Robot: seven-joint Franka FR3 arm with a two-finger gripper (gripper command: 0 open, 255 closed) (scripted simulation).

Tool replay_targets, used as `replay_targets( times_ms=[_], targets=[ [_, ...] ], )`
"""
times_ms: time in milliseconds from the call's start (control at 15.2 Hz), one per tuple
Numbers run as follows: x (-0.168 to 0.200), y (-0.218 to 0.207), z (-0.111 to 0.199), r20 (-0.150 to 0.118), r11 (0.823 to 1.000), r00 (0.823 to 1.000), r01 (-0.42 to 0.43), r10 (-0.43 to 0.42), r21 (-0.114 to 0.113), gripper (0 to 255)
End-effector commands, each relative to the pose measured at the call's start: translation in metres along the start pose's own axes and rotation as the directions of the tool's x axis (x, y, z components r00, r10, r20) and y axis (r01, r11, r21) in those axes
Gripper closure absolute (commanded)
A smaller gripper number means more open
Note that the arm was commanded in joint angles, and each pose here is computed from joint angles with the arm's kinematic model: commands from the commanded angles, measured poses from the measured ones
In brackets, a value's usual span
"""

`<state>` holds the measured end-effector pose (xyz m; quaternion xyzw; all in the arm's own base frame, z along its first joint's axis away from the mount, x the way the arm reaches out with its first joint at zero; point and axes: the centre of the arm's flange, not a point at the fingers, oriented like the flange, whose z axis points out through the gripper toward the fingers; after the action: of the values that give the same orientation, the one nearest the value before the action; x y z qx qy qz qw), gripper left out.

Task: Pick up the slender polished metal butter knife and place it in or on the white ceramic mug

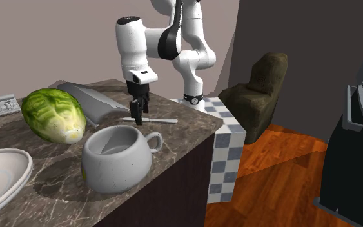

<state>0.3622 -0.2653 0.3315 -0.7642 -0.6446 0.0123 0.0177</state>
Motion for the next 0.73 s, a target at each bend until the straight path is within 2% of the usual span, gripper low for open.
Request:
replay_targets(
  times_ms=[0, 132, 198, 660],
  targets=[
    [0.0000, -0.0001, 0.0002, 0.000, 1.000, 1.000, 0.000, 0.000, 0.000, 0],
    [0.0000, 0.0000, 0.0001, 0.000, 1.000, 1.000, 0.000, 0.000, 0.000, 0],
    [0.0000, 0.0000, 0.0001, 0.000, 1.000, 1.000, 0.000, 0.000, 0.000, 255],
    [0.0033, -0.0038, -0.0013, 0.000, 1.000, 1.000, 0.000, 0.000, 0.000, 255]
  ],
)
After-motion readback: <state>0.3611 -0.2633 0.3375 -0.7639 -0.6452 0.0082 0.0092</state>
